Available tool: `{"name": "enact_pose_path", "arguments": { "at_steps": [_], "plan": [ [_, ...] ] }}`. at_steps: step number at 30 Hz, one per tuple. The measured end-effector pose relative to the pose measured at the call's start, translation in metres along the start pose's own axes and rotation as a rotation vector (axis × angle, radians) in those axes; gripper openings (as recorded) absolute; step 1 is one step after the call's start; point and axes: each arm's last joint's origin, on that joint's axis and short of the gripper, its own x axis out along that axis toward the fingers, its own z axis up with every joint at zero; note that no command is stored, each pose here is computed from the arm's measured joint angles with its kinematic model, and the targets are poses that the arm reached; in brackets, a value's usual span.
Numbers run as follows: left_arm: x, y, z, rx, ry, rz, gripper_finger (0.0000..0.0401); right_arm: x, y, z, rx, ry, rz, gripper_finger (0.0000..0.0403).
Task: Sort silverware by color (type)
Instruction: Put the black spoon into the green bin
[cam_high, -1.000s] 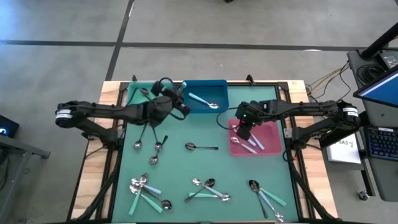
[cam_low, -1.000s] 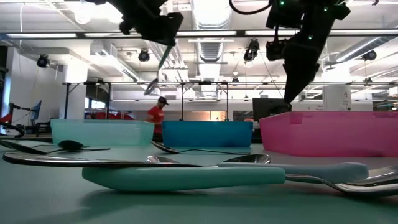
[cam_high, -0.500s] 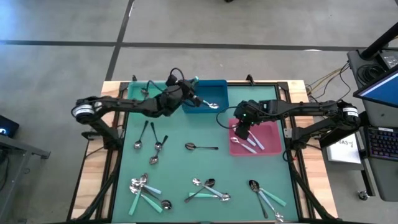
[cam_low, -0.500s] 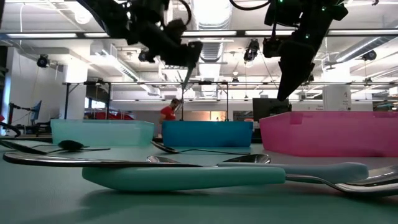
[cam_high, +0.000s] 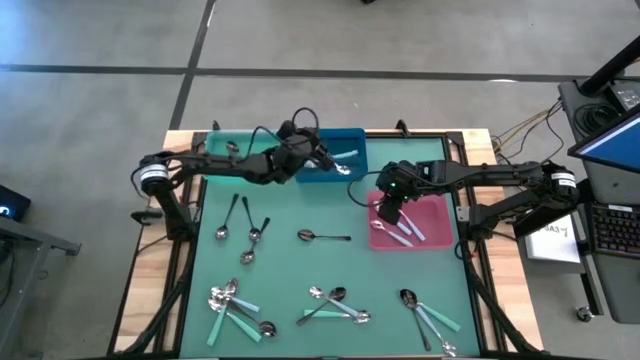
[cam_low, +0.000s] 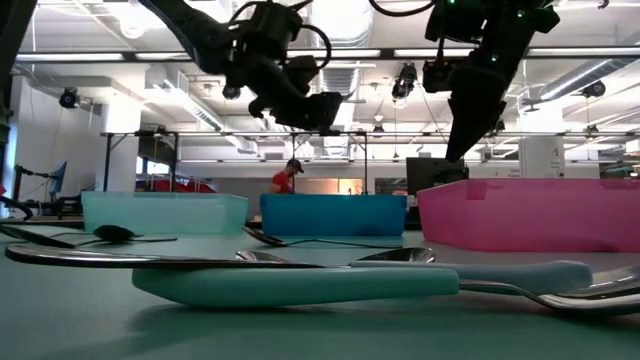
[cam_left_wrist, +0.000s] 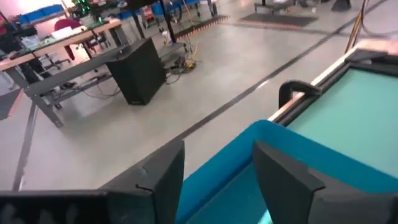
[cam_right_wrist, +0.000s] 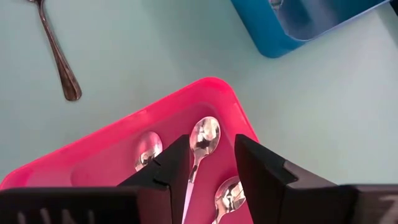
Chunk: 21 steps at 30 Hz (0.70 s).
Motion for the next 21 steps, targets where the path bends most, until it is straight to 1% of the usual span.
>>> {"name": "enact_pose_path", "arguments": {
  "at_steps": [2,4,6,9,11,14,18,21],
  "plan": [
    [-0.004,0.001,0.003,0.025,0.074,-0.005,0.0174,0.000,0.000,0.000,0.000,0.001,0.000,0.0121],
    [-0.013,0.003,0.005,0.090,0.177,-0.028,0.0170,0.000,0.000,0.000,0.000,0.002,0.000,0.0119],
    [-0.028,0.004,0.002,0.137,0.283,-0.069,0.0164,0.000,0.000,-0.001,-0.001,0.006,0.001,0.0116],
    [-0.056,0.001,-0.010,0.155,0.389,-0.111,0.0157,0.000,0.000,-0.001,-0.010,0.008,0.001,0.0114],
    [-0.078,0.000,-0.016,0.116,0.401,-0.130,0.0153,0.000,0.000,-0.001,-0.022,0.008,0.001,0.0114],
    [-0.112,0.003,-0.031,0.015,0.445,-0.141,0.0150,0.000,0.000,0.000,-0.041,0.001,0.002,0.0116],
    [-0.149,0.015,-0.057,-0.150,0.578,-0.093,0.0150,0.000,0.000,0.000,-0.045,-0.003,0.003,0.0116],
    [-0.168,0.023,-0.079,-0.253,0.705,-0.050,0.0150,0.000,0.000,0.001,-0.047,-0.008,0.004,0.0113]
  ]
}}
